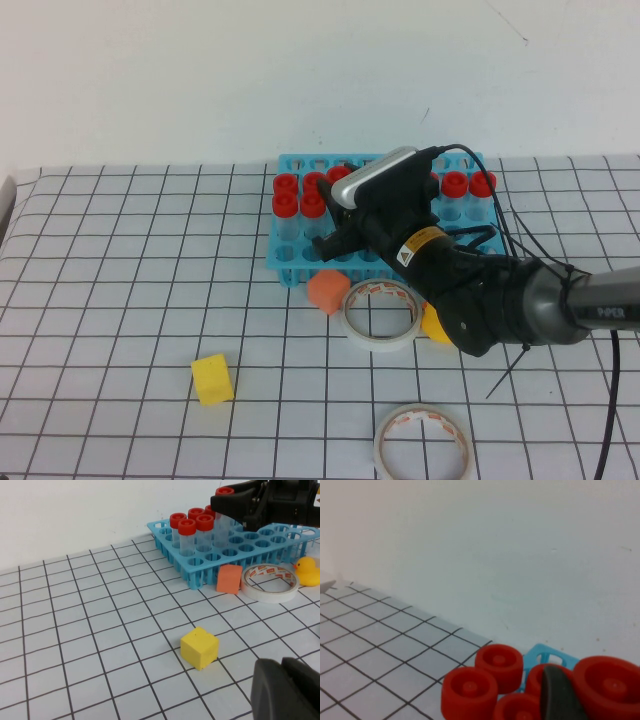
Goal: Place the test tubes
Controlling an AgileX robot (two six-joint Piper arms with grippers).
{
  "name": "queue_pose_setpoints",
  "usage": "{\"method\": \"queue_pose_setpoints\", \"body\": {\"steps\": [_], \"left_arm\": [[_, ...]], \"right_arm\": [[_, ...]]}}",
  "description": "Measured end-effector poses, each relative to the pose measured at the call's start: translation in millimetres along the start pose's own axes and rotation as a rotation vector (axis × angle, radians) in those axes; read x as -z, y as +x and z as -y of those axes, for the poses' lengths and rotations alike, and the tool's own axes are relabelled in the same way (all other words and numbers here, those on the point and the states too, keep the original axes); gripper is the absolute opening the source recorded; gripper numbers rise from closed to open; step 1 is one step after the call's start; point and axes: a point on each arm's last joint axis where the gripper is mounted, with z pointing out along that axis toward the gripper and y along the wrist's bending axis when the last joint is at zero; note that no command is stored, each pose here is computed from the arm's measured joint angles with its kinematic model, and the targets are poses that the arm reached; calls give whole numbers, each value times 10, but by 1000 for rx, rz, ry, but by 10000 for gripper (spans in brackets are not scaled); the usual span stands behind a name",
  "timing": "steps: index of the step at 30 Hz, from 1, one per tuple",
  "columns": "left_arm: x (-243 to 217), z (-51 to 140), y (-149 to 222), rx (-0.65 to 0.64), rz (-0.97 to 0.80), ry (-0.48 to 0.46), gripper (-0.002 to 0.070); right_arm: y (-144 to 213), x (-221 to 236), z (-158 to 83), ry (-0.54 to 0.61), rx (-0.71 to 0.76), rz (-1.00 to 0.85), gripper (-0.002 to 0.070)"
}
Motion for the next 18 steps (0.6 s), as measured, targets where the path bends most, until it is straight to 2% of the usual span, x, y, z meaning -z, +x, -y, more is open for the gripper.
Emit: {"method": "queue_pose_setpoints", "body": {"steps": [18], "left_arm": [[0, 0, 0, 0, 0, 0, -1]], "right_arm": [[29, 0, 13, 11, -39, -31, 283]]}}
